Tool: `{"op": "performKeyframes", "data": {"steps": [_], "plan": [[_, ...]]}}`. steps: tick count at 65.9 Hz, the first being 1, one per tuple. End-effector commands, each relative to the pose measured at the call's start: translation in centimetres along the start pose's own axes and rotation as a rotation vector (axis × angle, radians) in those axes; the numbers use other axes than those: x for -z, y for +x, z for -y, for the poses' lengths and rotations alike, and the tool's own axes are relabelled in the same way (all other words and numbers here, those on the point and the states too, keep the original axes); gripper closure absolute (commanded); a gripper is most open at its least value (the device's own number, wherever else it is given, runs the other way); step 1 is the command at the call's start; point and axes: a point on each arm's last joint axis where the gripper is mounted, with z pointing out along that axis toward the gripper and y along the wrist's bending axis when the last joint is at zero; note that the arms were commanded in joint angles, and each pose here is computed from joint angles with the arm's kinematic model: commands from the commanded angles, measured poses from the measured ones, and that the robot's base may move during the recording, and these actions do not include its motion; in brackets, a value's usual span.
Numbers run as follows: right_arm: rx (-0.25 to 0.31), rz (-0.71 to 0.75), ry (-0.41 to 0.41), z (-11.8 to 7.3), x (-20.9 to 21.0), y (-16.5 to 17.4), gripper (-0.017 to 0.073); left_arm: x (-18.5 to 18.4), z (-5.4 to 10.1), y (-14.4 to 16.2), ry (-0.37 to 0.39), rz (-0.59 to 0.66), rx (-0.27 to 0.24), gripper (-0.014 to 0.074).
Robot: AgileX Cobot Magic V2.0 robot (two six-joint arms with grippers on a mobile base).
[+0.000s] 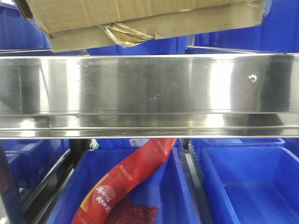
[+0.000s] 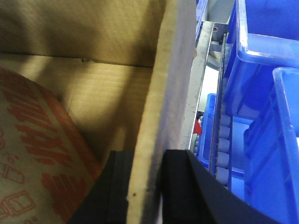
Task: Stack two boxes on right shelf middle
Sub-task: 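Raise the held boxes above the middle shelf with both grippers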
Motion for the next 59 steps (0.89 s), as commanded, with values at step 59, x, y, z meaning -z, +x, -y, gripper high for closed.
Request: {"op": "performKeyframes", "data": {"steps": [59], "plan": [[-0.013,0.121,-0.011,-0.12,1.36,-1.34,0.0713,0.62,-0.42,-0.33,-0.004,0.035,-0.001,0.0704]]}}
